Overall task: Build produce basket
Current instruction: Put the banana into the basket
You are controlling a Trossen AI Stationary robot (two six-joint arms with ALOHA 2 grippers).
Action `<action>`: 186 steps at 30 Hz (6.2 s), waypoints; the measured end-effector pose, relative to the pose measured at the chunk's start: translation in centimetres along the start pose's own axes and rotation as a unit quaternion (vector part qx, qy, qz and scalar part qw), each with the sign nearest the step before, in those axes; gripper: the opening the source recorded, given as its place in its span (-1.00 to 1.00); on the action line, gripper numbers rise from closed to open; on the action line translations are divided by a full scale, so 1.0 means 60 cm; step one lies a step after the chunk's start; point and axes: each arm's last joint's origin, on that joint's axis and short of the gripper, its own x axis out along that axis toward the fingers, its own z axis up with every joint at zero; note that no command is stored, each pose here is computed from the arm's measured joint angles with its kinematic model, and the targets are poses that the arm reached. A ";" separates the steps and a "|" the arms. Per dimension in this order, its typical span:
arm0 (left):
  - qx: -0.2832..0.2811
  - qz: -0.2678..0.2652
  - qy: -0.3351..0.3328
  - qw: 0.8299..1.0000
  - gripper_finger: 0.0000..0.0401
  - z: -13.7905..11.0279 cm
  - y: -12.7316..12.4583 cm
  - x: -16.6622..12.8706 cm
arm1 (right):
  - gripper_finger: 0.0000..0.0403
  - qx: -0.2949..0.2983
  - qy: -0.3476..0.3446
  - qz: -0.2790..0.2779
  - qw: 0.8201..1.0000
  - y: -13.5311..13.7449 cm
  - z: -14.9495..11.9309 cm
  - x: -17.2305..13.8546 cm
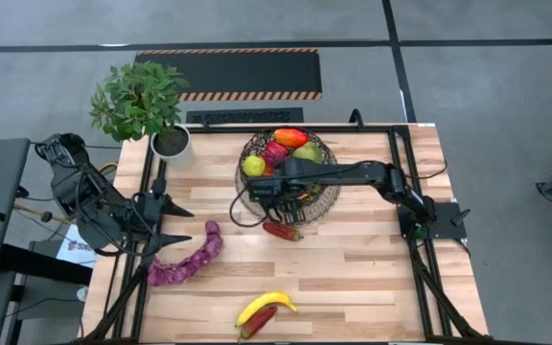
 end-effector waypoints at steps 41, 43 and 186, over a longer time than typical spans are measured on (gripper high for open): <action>-0.190 0.085 0.095 0.973 0.18 -0.151 -0.004 0.093 | 0.14 0.026 -0.329 0.223 0.917 0.407 0.171 -0.029; -0.190 0.087 0.094 0.973 0.18 -0.151 -0.004 0.093 | 0.14 0.029 -0.305 0.218 0.927 0.408 0.174 -0.003; -0.131 0.122 0.039 0.983 0.18 -0.144 0.000 0.093 | 0.06 -0.112 -0.036 -0.021 0.993 -0.121 -0.014 0.061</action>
